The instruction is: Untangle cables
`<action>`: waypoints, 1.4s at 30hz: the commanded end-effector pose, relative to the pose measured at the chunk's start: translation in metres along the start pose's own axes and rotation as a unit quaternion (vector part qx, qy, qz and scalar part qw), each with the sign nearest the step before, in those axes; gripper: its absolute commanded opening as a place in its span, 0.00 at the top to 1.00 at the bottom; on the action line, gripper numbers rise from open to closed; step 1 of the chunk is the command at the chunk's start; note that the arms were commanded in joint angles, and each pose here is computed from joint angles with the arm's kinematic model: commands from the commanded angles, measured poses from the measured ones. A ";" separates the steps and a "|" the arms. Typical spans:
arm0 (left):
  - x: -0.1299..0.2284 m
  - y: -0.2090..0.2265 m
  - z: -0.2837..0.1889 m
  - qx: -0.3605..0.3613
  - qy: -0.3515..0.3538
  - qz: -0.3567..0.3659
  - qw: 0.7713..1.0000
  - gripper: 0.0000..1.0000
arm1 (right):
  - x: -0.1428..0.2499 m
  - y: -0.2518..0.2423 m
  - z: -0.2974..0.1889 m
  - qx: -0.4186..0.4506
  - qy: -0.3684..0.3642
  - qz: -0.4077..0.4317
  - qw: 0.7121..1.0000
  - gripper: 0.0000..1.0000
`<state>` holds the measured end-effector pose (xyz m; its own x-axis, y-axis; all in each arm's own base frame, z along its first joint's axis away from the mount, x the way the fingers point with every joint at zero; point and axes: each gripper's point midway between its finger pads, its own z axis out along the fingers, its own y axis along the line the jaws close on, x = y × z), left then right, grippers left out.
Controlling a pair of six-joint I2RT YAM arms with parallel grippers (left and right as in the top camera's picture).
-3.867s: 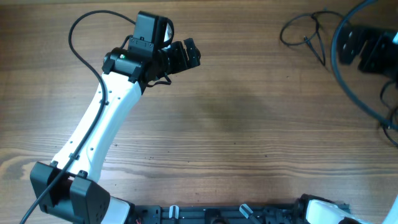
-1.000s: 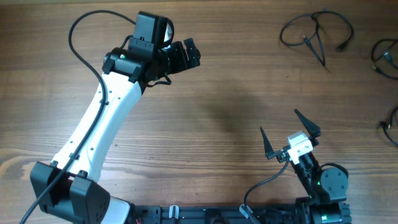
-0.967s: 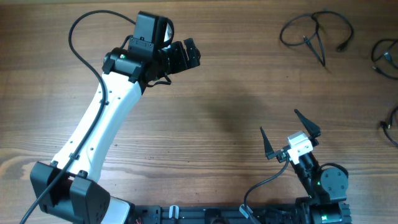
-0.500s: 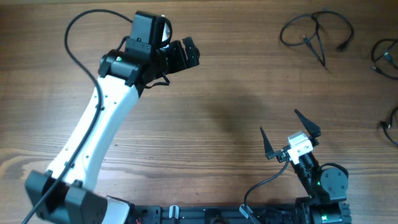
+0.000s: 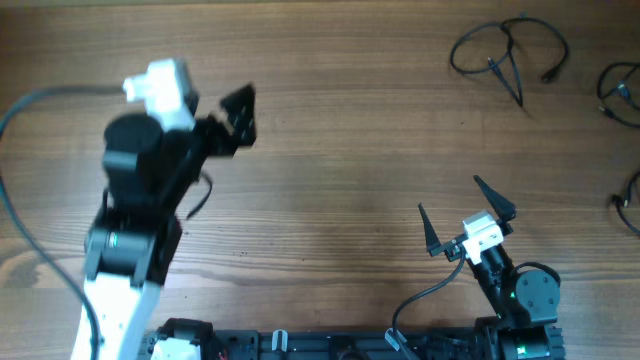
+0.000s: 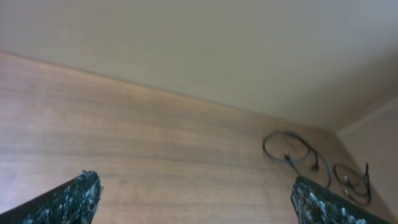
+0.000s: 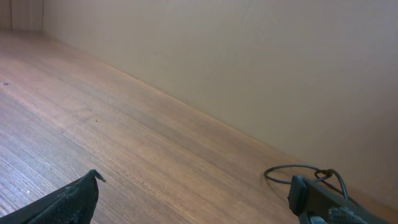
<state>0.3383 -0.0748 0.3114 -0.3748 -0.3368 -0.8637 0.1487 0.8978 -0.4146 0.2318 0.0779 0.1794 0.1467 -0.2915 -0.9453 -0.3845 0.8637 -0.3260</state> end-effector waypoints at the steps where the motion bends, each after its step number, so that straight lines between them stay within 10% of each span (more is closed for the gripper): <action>1: 0.017 0.019 -0.027 -0.003 -0.036 0.008 0.999 0.00 | -0.002 0.000 0.000 0.003 -0.005 0.001 1.000 0.00; 19: 0.083 0.074 -0.076 -0.026 -0.191 0.062 0.979 0.00 | -0.002 0.000 0.000 0.003 -0.005 0.001 1.000 0.00; 42: 0.142 0.116 -0.062 -0.085 -0.150 0.055 0.983 0.00 | -0.002 0.000 0.000 0.003 -0.005 0.001 1.000 0.00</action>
<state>0.2460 -0.0055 0.1602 -0.0813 -0.3024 -0.9497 0.0294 0.9517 -0.3056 0.2316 0.0782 0.1797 0.1486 -0.2915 -0.9450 -0.3849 0.8632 -0.3268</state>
